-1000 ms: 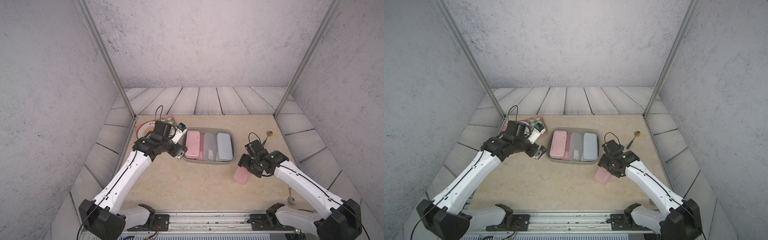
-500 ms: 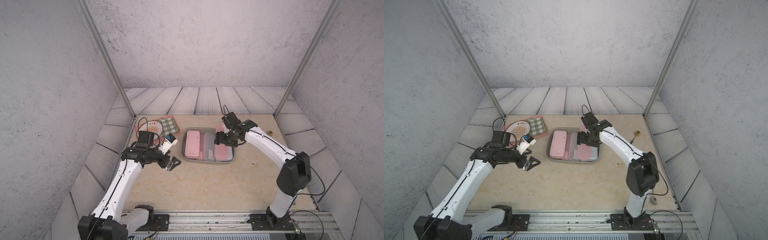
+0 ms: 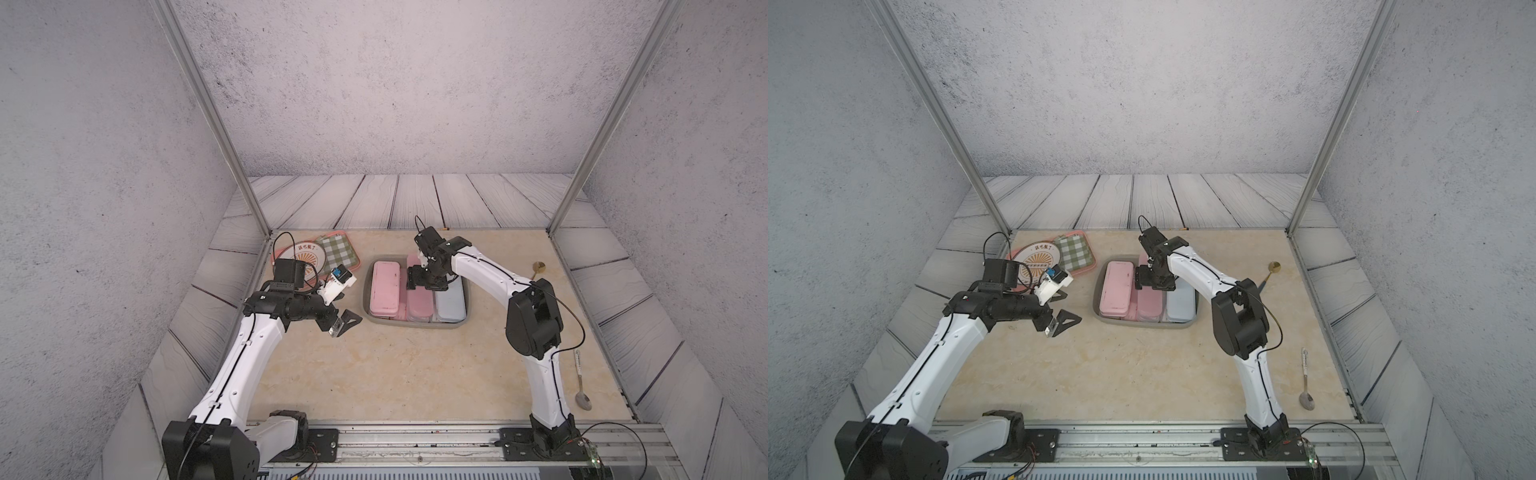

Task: Put the pencil case into the storage box
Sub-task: Place the pencil case at the storage box, then adjust the pencil case in the storage box.

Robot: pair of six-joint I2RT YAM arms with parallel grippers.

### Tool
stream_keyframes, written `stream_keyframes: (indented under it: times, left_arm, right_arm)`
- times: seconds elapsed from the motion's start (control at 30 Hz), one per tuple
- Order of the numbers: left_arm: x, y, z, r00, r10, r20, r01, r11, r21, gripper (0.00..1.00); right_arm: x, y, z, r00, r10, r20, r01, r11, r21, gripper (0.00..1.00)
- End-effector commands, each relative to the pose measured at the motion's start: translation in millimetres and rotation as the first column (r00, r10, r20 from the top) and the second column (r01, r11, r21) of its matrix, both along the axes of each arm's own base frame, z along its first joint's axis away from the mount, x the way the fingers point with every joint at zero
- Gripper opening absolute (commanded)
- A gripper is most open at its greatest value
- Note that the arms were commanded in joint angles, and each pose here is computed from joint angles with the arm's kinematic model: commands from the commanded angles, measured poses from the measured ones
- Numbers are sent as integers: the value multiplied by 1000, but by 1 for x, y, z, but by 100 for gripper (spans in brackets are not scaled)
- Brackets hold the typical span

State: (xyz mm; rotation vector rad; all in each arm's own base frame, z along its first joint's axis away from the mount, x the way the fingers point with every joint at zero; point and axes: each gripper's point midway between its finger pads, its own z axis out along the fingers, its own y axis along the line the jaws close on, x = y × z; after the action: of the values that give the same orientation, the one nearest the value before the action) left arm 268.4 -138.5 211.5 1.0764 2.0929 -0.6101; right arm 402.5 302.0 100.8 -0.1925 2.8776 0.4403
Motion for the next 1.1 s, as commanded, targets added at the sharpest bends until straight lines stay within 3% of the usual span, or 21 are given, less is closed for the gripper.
stream_keyframes:
  times: [0.0, 0.27, 0.43, 0.57, 0.63, 0.87, 1.07]
  left_arm:
    - [2, 4, -9, 1000, 12, -9, -11, 1000, 26, 97]
    - [4, 4, -10, 1000, 20, -15, -20, 999, 28, 97]
    - [3, 3, -12, 1000, 17, -19, -17, 999, 28, 97]
    - [3, 2, -13, 1000, 14, -24, -13, 1000, 24, 97]
    - [4, 2, -13, 1000, 17, -24, -17, 1000, 26, 97]
    - [3, 2, -14, 999, 16, -28, -16, 999, 30, 97]
    - [3, 1, -14, 999, 16, -32, -15, 1000, 23, 97]
  right_arm:
    - [6, 0, -15, 1000, 10, -13, -10, 999, -33, 52]
    - [9, -6, -29, 999, -21, -24, 19, 997, -81, 63]
    - [12, -7, -18, 999, -40, -1, 40, 996, -76, 73]
    - [12, -8, -1, 999, -40, 33, 42, 996, -84, 82]
    - [12, -10, 7, 998, -42, 49, 47, 995, -93, 94]
    - [11, -16, 27, 995, -49, 82, 58, 992, -114, 97]
    - [4, 3, 72, 989, 0, 146, -5, 999, 34, 90]
